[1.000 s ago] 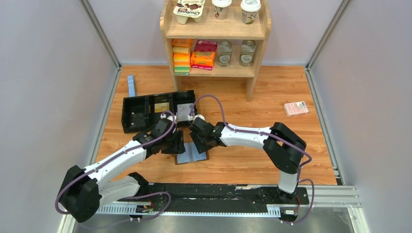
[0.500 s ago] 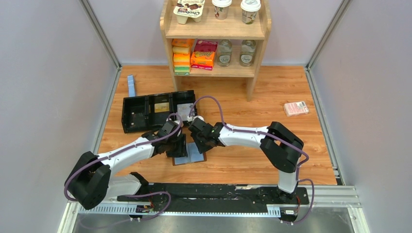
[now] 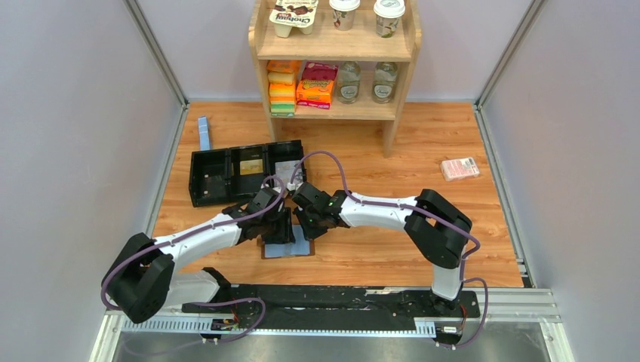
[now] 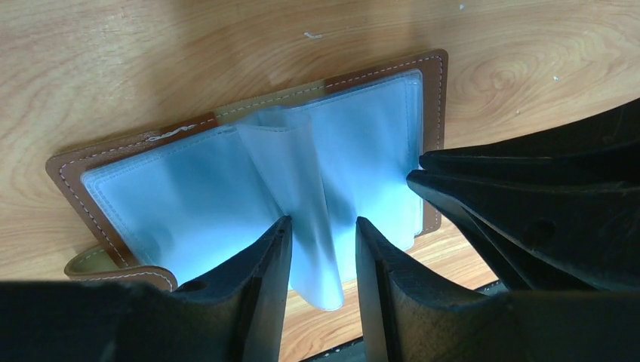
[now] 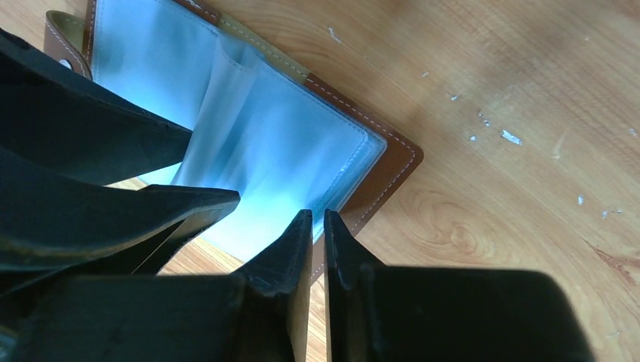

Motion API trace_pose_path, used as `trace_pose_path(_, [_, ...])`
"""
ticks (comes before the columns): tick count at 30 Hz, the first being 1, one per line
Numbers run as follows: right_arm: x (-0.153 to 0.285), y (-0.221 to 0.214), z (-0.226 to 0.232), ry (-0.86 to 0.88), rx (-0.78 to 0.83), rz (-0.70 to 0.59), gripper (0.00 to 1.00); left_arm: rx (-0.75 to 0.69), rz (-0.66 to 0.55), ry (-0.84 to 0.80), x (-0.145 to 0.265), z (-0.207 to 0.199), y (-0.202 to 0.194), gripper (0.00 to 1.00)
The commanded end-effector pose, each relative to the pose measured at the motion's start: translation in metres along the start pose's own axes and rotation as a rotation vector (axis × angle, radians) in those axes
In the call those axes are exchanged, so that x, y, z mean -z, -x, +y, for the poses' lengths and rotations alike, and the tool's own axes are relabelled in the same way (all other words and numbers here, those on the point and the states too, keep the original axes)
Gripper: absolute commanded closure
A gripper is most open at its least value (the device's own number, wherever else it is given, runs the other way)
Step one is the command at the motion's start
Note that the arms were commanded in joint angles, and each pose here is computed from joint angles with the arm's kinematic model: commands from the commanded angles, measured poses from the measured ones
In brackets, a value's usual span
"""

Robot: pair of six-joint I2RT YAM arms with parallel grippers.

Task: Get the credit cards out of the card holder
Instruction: Reset both arms

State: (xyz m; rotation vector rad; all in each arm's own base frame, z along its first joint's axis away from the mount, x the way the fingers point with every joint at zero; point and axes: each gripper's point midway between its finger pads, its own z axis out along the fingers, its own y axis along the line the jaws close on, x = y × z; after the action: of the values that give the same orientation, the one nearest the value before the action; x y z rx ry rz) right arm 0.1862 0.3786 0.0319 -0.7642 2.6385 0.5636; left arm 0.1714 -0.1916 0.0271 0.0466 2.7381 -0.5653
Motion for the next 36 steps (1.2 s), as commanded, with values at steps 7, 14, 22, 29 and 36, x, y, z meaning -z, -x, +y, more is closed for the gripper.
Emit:
trace_pose_path(7, [-0.002,0.009,-0.001,-0.024,-0.011,-0.035,0.81,-0.012,-0.095,0.212,0.032,0.035,0.013,0.51])
trace_pose_path(14, [-0.008,0.003,-0.01,-0.054,-0.019,-0.011,0.77,0.0,-0.062,0.381,0.038,0.066,0.003,0.43])
trace_pose_path(22, [-0.002,0.008,-0.009,-0.044,-0.022,-0.025,0.73,0.001,-0.013,0.482,0.029,0.086,-0.007,0.46])
trace_pose_path(29, [0.013,0.022,0.006,0.02,-0.034,-0.067,0.58,0.042,-0.003,0.376,0.013,0.068,-0.01,0.72])
trace_pose_path(36, [0.011,0.022,0.01,0.038,-0.042,-0.064,0.52,0.089,0.005,0.299,0.003,0.054,-0.012,0.75])
